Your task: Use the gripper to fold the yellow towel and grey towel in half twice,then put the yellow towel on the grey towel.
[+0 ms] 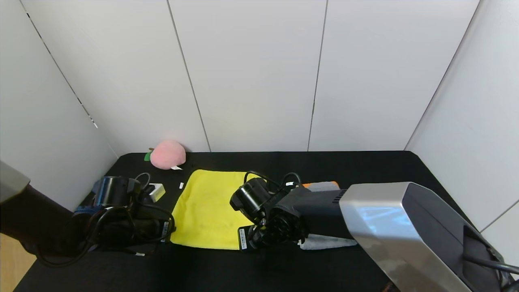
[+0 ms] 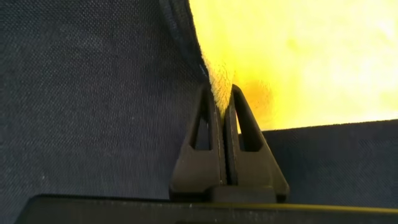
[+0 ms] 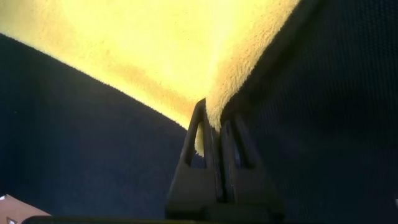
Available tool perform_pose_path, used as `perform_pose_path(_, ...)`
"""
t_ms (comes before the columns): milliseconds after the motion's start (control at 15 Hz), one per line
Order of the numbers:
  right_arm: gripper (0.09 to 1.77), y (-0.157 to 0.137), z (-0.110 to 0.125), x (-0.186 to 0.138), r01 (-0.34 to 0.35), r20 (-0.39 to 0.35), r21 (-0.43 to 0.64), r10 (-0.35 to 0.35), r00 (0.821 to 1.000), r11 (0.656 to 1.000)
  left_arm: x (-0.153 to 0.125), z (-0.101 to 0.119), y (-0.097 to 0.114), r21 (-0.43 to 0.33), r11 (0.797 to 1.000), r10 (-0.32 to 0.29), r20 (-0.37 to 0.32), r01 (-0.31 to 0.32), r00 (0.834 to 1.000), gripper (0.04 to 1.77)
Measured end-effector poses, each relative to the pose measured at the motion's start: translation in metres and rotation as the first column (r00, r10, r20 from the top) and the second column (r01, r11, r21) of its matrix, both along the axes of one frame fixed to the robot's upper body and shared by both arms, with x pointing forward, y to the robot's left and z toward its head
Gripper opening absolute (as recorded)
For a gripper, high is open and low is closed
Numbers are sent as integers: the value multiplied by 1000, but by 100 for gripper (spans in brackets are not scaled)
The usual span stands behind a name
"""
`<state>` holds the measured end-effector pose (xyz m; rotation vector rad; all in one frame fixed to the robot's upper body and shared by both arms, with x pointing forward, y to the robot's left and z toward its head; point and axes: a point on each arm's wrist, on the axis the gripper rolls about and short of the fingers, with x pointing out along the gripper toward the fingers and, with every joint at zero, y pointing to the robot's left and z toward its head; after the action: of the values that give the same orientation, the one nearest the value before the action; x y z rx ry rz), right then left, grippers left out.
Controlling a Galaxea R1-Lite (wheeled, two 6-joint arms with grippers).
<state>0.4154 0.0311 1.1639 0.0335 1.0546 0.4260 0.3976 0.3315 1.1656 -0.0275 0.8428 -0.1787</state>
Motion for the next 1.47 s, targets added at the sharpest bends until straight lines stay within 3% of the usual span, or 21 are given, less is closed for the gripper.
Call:
perform_pose_path(400,14,-11,18,-9,21,-48,-38,-22,999,999,-26,15,-2,-2,1000,-6,22,6,1000,12)
perform_pose_path(733,14,-15,31,-25,20,-79,-49,-24,997,999,-61,16,-2,-3,1000,-8,-4,8,1000,12)
perform_pose_path(1467,14,-25,52,-65,17,-129,-53,-24,991,998,-121,21,0,-4,1000,11,26,-11,1000,12)
